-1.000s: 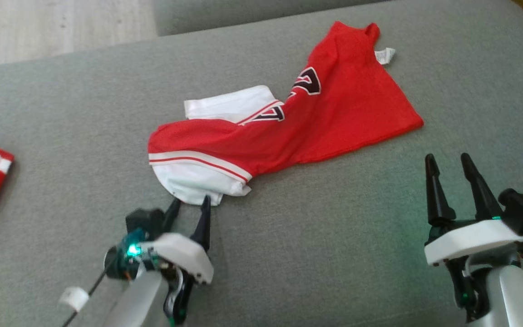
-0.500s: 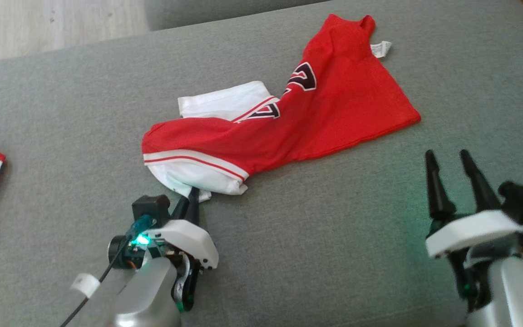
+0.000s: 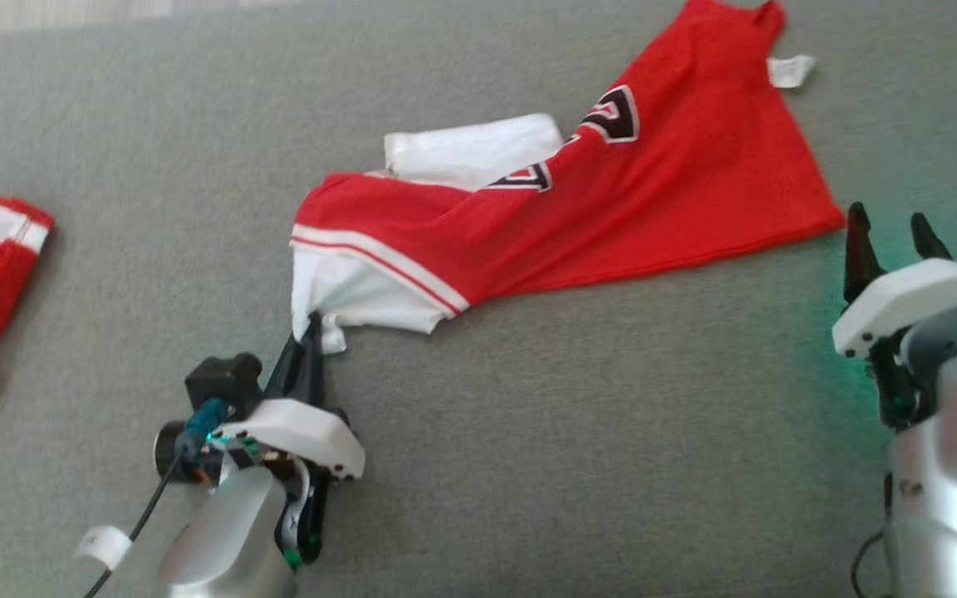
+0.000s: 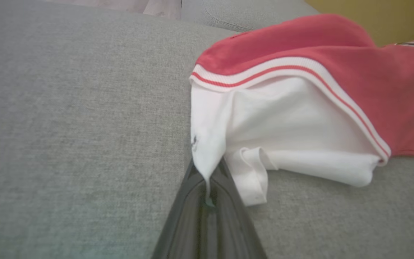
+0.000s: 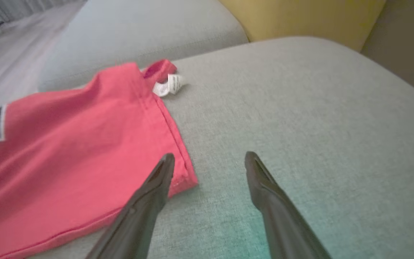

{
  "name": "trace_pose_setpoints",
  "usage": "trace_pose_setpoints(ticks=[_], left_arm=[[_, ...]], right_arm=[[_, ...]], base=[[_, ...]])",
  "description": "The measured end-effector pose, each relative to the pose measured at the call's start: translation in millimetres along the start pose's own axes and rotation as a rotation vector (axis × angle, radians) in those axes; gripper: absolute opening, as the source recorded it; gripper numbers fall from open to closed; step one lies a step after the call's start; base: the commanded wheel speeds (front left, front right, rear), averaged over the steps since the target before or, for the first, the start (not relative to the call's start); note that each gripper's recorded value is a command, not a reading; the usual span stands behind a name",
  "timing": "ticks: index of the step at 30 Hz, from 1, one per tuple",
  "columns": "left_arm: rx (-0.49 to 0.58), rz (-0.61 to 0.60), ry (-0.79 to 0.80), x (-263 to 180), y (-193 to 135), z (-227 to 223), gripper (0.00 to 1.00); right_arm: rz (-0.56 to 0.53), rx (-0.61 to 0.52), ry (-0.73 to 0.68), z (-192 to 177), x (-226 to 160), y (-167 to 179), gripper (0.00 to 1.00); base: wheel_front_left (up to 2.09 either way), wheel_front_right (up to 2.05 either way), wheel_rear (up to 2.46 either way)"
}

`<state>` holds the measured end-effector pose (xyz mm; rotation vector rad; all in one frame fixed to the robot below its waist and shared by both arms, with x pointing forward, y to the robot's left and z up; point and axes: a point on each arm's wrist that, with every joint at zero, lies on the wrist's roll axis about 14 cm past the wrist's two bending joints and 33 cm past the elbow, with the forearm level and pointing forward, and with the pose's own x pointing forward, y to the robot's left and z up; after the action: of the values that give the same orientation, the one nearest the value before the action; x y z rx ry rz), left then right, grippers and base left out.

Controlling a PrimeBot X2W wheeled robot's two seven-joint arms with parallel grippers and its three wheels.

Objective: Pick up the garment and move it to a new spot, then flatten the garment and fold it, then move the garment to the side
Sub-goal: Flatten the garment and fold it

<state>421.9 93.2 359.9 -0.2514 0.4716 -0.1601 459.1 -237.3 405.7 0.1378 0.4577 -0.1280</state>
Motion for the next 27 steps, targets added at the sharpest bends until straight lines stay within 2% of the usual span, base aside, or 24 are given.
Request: trace_pose_setpoints(ticks=[4,10,11,12,18,23,27], left_arm=[[-0.015,-0.002,0.000,2.8,2.9,-0.6,0.00],[-0.019,0.000,-0.009,7.3,6.8,0.2,0.00],[-0.017,-0.002,-0.012,7.6,6.9,0.6,0.00],[-0.016,-0.002,-0.013,7.2,6.9,1.1,0.00],[-0.008,0.004,-0.026,-1.8,8.3,8.0,0.00],[-0.042,0.011,-0.069,-23.9,10.8,12.9,0.00],[-0.130,-0.042,-0.225,-38.6,-4.8,59.7,0.00]], right_arm=[[0.011,-0.014,0.108,-25.2,23.1,10.7,1.00],[0.028,-0.047,0.163,-34.3,47.9,22.2,1.00],[0.039,-0.058,0.178,-33.8,54.6,26.5,0.61],[0.042,-0.066,0.184,-33.2,55.6,26.9,0.00],[0.078,-0.067,0.182,-33.6,40.7,36.1,0.00],[0.103,-0.022,0.125,-35.3,7.5,36.9,0.00],[0.140,0.039,-0.006,3.9,-19.9,42.1,0.00]], base=[[0.00,0.00,0.00],[0.00,0.00,0.00],[0.00,0.00,0.00],[0.00,0.00,0.00],[0.00,0.00,0.00],[0.00,0.00,0.00],[0.00,0.00,0.00]])
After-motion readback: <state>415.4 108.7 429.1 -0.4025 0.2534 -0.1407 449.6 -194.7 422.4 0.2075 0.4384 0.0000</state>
